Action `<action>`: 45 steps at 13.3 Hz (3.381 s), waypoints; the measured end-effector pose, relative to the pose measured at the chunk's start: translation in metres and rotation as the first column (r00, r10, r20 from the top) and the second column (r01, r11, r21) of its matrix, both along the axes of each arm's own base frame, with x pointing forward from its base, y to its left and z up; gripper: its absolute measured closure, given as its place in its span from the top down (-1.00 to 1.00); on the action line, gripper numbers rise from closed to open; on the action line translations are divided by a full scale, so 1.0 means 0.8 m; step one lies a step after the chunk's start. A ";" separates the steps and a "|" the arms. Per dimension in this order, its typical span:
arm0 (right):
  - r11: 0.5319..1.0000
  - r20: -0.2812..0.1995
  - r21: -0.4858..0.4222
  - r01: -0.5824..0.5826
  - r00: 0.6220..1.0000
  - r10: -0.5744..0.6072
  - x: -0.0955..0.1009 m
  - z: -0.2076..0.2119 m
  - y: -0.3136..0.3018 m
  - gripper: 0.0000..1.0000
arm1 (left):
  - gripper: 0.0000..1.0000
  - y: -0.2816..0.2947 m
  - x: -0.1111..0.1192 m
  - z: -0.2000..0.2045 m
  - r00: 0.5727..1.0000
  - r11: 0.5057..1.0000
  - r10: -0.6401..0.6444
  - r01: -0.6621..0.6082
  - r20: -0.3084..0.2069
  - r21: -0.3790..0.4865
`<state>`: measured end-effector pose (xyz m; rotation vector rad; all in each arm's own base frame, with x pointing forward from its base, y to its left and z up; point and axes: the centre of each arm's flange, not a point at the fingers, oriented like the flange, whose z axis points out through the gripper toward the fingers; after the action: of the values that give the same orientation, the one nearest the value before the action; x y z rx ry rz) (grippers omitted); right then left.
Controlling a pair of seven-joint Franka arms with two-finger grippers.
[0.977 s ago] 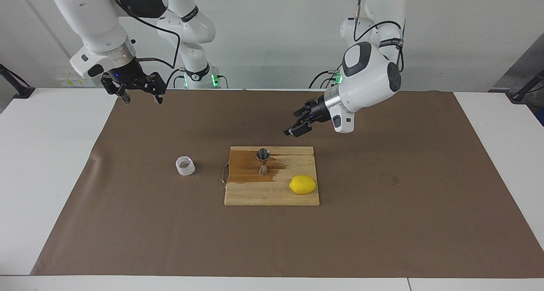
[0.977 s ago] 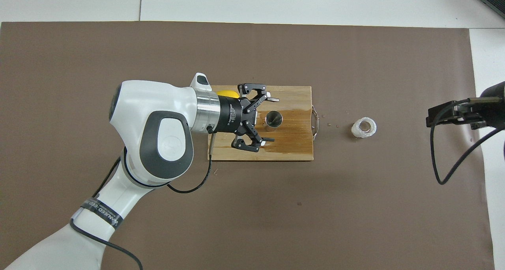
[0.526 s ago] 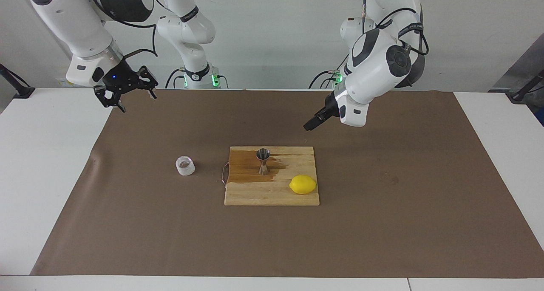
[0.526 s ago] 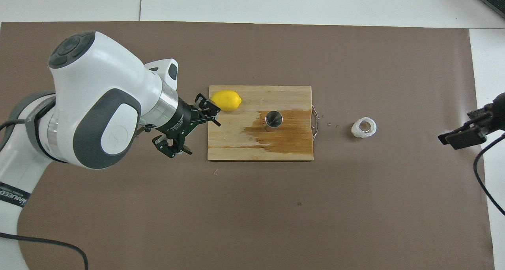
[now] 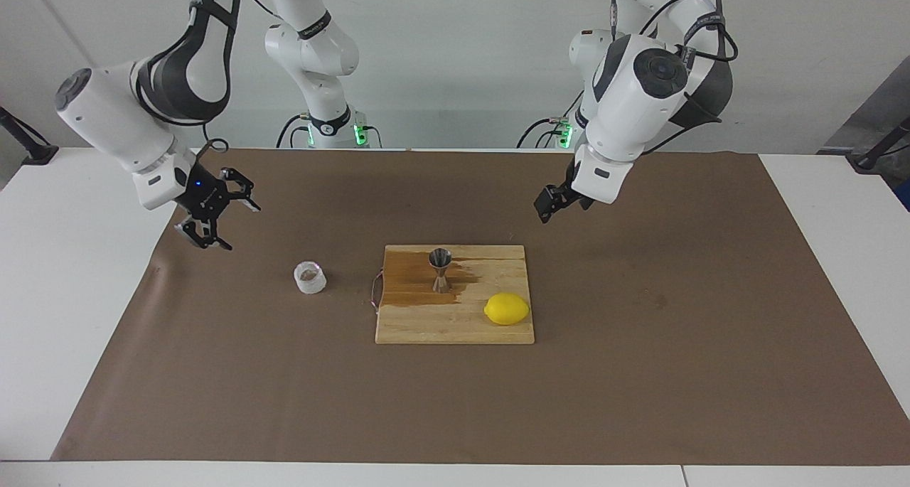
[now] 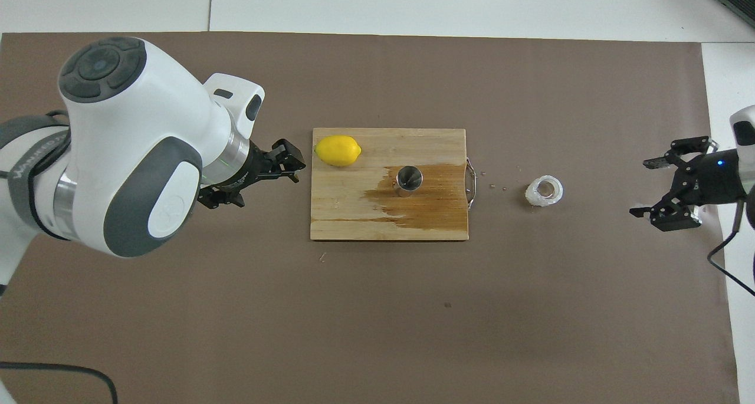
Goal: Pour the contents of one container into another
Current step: 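Withdraw the left gripper while the right gripper reaches the white cup, then close the right gripper around the small white cup, then lift the white cup with the right gripper and move it over the metal cup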
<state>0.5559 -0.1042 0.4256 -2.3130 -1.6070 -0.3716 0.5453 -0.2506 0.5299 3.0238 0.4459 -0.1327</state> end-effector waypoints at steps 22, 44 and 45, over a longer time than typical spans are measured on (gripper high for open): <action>0.892 0.198 0.359 -0.273 0.957 0.214 0.009 -0.235 0.048 0.81 | 1.00 0.236 0.001 0.115 0.948 0.947 -0.313 0.306 0.064 0.095; 0.997 -0.037 -0.077 0.030 0.999 -0.033 0.033 -0.016 0.362 0.01 | 1.00 0.240 0.002 0.119 0.938 0.937 -0.339 0.330 0.070 0.111; 0.994 -0.028 -0.104 0.027 0.999 -0.030 0.029 -0.015 0.375 0.01 | 1.00 0.240 0.002 0.119 0.938 0.937 -0.339 0.330 0.070 0.111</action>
<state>0.5795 0.1959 0.4134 -2.4085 -1.6169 -0.2642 0.5467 -0.0589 0.6249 3.1583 -0.0775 0.0035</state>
